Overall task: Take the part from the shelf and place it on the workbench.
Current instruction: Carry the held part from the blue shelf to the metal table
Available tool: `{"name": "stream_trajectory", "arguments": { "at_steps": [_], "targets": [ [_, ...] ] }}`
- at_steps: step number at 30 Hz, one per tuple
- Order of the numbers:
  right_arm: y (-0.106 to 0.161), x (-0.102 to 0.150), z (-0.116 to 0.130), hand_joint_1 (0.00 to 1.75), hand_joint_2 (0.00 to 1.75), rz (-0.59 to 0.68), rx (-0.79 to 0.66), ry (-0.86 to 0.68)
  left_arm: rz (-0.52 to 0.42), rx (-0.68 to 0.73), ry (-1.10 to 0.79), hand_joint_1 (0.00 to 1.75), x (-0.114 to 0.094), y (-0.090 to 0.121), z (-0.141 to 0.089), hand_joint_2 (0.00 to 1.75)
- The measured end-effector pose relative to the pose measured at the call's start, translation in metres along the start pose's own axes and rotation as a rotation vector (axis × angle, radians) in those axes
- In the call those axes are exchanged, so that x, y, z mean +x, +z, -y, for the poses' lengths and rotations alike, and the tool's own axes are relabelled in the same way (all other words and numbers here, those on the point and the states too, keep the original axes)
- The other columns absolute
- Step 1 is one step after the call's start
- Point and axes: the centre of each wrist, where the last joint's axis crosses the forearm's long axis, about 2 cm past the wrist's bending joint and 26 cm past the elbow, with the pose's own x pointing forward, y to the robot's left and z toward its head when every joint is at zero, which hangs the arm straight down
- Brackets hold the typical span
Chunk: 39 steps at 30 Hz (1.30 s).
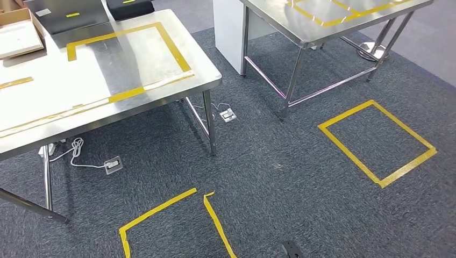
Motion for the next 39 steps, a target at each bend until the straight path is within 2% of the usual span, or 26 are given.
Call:
{"name": "stream_trajectory", "arguments": {
  "at_steps": [8, 12, 23, 32, 39],
  "targets": [
    [0.0, 0.001, 0.0, 0.0, 0.0, -0.001, 0.0, -0.002, -0.007, -0.005, -0.005, 1.75, 0.001, 0.0, -0.003, 1.75],
    [0.0, 0.002, 0.001, 0.0, 0.0, 0.015, 0.0, -0.018, 0.006, 0.004, -0.002, 1.75, 0.002, -0.008, -0.003, 1.75],
    [0.001, 0.002, 0.002, 0.0, 0.0, 0.017, -0.001, -0.041, 0.019, -0.005, 0.026, 1.75, -0.007, -0.019, 0.033, 1.75],
    [0.001, 0.001, 0.002, 0.0, 0.0, 0.015, -0.002, -0.037, 0.023, -0.001, 0.026, 1.75, -0.009, -0.023, 0.036, 1.75],
    [0.001, 0.0, 0.002, 0.0, 0.0, 0.01, -0.004, -0.035, 0.01, -0.006, 0.029, 1.75, -0.012, -0.017, 0.04, 1.75]
  ]
}}
